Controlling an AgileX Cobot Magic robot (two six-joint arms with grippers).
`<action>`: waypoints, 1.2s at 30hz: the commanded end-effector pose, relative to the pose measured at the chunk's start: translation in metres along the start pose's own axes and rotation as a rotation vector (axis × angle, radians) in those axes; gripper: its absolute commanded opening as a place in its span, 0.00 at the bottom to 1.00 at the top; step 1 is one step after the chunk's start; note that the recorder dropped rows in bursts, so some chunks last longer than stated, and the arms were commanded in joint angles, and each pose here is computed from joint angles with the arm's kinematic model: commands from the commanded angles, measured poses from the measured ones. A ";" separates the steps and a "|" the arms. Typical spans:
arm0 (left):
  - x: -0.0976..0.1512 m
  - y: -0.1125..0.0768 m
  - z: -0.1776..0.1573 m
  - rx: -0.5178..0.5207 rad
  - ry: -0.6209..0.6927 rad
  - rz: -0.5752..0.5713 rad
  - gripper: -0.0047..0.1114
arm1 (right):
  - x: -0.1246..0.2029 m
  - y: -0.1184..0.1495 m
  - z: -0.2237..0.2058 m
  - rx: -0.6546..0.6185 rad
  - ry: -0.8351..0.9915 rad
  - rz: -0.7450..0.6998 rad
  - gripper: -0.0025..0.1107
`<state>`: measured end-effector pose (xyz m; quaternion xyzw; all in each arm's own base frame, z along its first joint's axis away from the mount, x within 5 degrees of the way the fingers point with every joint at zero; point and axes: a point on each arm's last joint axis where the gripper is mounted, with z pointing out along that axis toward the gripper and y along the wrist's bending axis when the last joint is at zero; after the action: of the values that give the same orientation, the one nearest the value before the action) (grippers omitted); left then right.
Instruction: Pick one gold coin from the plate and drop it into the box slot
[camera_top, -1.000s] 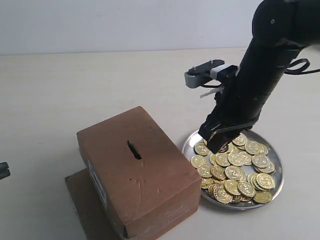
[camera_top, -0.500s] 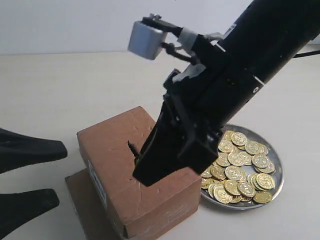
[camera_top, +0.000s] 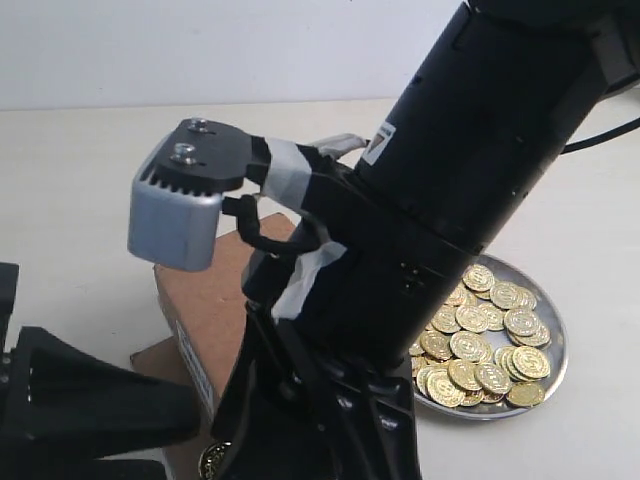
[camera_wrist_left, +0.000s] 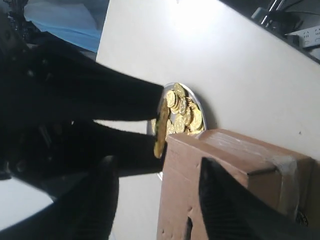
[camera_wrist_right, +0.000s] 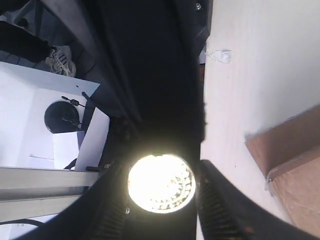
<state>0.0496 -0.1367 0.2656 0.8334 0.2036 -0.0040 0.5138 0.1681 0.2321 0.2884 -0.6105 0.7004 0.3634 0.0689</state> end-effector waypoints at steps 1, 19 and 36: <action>-0.004 0.003 0.005 -0.013 -0.015 0.013 0.42 | 0.000 0.003 -0.001 0.001 -0.002 -0.018 0.32; -0.007 0.010 0.024 -0.025 -0.004 0.032 0.30 | 0.000 0.003 -0.001 0.000 -0.004 -0.017 0.32; -0.007 0.010 0.024 -0.025 -0.004 0.032 0.04 | 0.000 0.003 -0.001 0.006 0.005 -0.021 0.34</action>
<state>0.0500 -0.1617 0.2596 0.8402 0.1851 -0.0026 0.5097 0.1669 0.2310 0.2897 -0.6154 0.6979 0.3597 0.0697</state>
